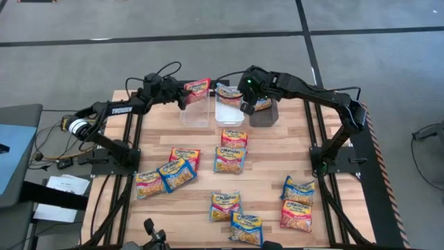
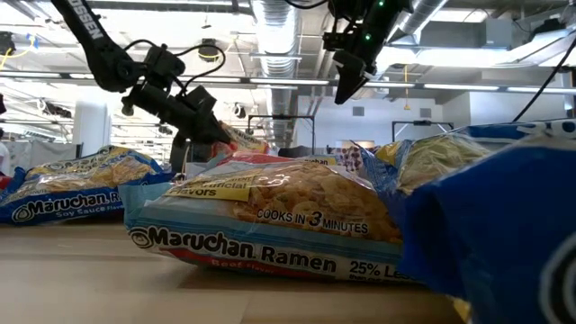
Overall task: Sort Maruchan noodles
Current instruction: Put the red noodle pack into the transparent bin
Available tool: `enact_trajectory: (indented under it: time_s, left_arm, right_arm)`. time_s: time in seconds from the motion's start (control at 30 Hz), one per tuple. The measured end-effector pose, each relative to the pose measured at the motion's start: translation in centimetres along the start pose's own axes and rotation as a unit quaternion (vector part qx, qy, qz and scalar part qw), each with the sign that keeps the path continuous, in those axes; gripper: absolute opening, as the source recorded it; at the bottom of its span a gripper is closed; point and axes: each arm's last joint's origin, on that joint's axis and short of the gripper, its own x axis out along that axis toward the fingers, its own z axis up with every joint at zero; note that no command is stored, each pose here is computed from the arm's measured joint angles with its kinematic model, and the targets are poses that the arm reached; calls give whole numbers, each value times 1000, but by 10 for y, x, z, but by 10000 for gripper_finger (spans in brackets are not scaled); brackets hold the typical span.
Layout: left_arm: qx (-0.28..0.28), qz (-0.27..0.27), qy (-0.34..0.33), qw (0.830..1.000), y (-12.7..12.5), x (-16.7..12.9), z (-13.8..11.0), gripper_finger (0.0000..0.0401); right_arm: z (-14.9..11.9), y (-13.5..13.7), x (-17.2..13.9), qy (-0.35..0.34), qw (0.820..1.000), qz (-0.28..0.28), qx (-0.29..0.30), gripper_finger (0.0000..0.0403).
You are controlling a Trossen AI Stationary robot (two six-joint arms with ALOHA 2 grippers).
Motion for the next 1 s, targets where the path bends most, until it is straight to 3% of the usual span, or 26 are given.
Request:
enact_trajectory:
  time_s: [0.4, 0.77, 1.0]
  left_arm:
    - [90, 29, 16, 995, 2, 0, -3, 69]
    - [112, 14, 16, 994, 1, 0, -3, 71]
    - [94, 4, 22, 995, 2, 3, -7, 70]
  right_arm:
    - [0, 0, 0, 0, 1000, 0, 8, 139]
    - [0, 0, 0, 0, 1000, 0, 8, 139]
    - [0, 0, 0, 0, 1000, 0, 8, 139]
